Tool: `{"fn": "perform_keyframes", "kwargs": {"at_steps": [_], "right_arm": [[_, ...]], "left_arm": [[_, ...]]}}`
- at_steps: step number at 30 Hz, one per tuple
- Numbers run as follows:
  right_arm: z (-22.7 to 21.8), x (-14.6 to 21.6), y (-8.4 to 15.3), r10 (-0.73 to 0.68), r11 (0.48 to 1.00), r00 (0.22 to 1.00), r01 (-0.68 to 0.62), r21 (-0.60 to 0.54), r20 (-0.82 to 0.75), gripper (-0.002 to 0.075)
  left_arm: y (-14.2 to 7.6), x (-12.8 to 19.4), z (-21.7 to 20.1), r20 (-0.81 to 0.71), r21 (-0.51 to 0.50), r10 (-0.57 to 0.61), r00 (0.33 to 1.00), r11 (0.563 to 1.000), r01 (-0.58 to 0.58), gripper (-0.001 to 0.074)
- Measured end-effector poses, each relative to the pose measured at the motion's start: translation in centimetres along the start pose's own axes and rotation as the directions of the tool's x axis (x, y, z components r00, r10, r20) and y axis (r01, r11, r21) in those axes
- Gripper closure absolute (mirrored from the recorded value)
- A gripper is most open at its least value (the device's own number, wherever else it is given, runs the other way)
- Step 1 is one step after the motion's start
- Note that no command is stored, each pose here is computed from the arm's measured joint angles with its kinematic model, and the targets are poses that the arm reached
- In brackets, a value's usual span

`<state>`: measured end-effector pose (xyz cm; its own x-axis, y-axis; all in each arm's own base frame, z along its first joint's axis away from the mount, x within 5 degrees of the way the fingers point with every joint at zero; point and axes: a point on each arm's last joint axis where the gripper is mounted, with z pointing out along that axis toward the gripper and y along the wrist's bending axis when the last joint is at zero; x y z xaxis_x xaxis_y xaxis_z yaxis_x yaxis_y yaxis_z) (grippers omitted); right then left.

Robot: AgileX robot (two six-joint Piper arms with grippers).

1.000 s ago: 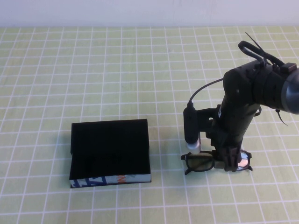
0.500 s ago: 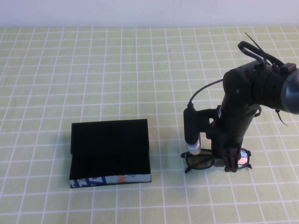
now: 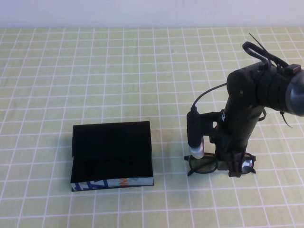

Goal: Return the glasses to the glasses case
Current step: Pick up the glasses from the table

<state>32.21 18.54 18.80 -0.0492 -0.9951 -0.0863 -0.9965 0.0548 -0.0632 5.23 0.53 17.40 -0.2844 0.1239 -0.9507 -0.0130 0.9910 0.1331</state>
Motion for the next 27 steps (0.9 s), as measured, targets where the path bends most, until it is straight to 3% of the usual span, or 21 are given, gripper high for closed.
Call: {"fn": "perform_keyframes", "kwargs": {"at_steps": [15, 27], "right_arm": [[-0.1, 0.1, 0.2, 0.004, 1.000, 1.000, -0.004, -0.027, -0.009, 0.0664], [-1.3, -0.7, 1.3, 0.059, 0.996, 0.998, -0.060, -0.070, -0.016, 0.0671]], "left_arm": [[0.0, 0.0, 0.0, 0.000, 0.000, 0.000, 1.000, 1.000, 0.000, 0.0735], [0.0, 0.0, 0.0, 0.000, 0.000, 0.000, 1.000, 1.000, 0.000, 0.0735]]}}
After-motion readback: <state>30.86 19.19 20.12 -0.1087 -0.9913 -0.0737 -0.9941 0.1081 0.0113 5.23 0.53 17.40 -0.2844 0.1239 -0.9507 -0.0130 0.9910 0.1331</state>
